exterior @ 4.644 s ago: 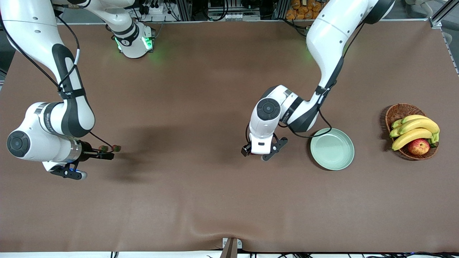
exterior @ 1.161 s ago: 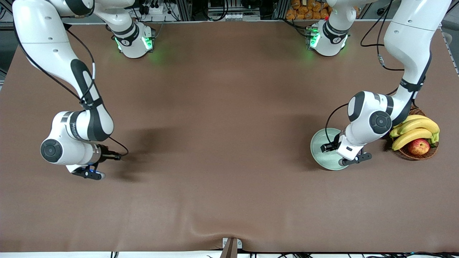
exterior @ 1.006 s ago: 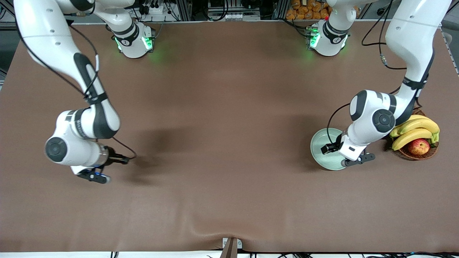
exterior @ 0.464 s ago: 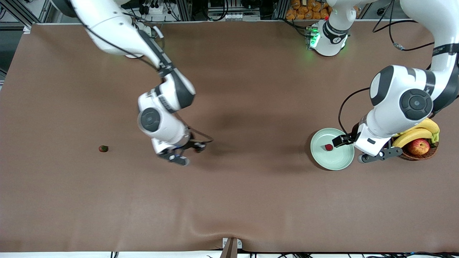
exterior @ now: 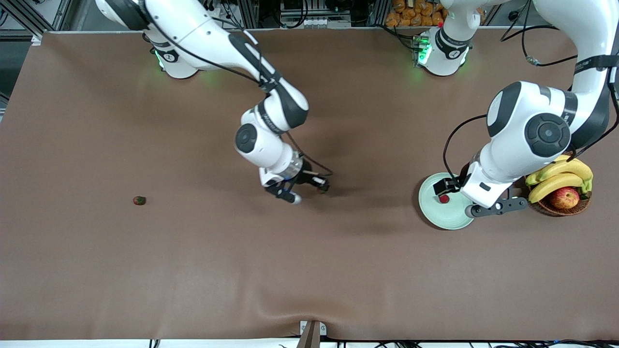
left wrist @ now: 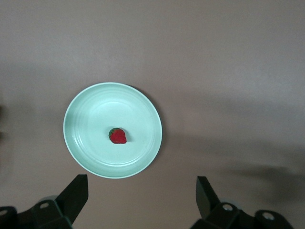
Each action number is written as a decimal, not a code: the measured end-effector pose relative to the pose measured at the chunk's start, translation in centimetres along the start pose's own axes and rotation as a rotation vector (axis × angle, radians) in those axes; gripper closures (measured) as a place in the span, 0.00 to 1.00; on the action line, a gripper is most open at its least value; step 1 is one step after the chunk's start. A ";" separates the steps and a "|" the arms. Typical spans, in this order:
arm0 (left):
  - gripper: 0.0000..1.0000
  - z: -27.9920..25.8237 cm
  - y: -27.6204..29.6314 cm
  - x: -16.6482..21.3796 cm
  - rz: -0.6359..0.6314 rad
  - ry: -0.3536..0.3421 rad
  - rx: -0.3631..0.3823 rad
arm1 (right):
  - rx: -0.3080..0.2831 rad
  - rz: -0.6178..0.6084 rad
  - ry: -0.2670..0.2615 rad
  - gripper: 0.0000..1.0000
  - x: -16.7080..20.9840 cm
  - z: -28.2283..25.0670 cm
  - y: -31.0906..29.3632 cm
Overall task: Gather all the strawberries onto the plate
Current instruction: 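Set the second strawberry mid-table with the right gripper while the left gripper returns, then grasp the second strawberry with the left gripper while the right gripper reaches back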
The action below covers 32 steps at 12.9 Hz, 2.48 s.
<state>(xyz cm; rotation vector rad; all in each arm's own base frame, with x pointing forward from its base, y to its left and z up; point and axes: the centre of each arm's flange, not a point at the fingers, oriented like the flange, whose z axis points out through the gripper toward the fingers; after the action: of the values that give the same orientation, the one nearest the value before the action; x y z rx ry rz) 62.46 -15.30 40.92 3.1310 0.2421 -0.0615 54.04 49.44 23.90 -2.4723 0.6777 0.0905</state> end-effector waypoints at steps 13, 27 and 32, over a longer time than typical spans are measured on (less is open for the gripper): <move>0.00 5.3 4.8 -0.9 0.073 -0.073 -0.011 | 0.086 0.066 0.058 0.00 2.5 1.0 -1.1; 0.00 18.6 21.1 -8.5 -0.233 -0.091 -0.095 | -0.498 -0.199 0.023 0.00 32.4 -32.1 22.9; 0.04 21.0 23.1 -10.4 -0.352 -0.074 -0.071 | -0.650 -0.323 -0.026 0.00 33.5 -31.7 29.6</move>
<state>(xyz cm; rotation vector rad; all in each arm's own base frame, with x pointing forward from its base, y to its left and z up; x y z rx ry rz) 54.93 -39.79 20.25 2.9692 0.7710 -0.1642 66.20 -3.84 28.45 -3.1616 0.2435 0.2511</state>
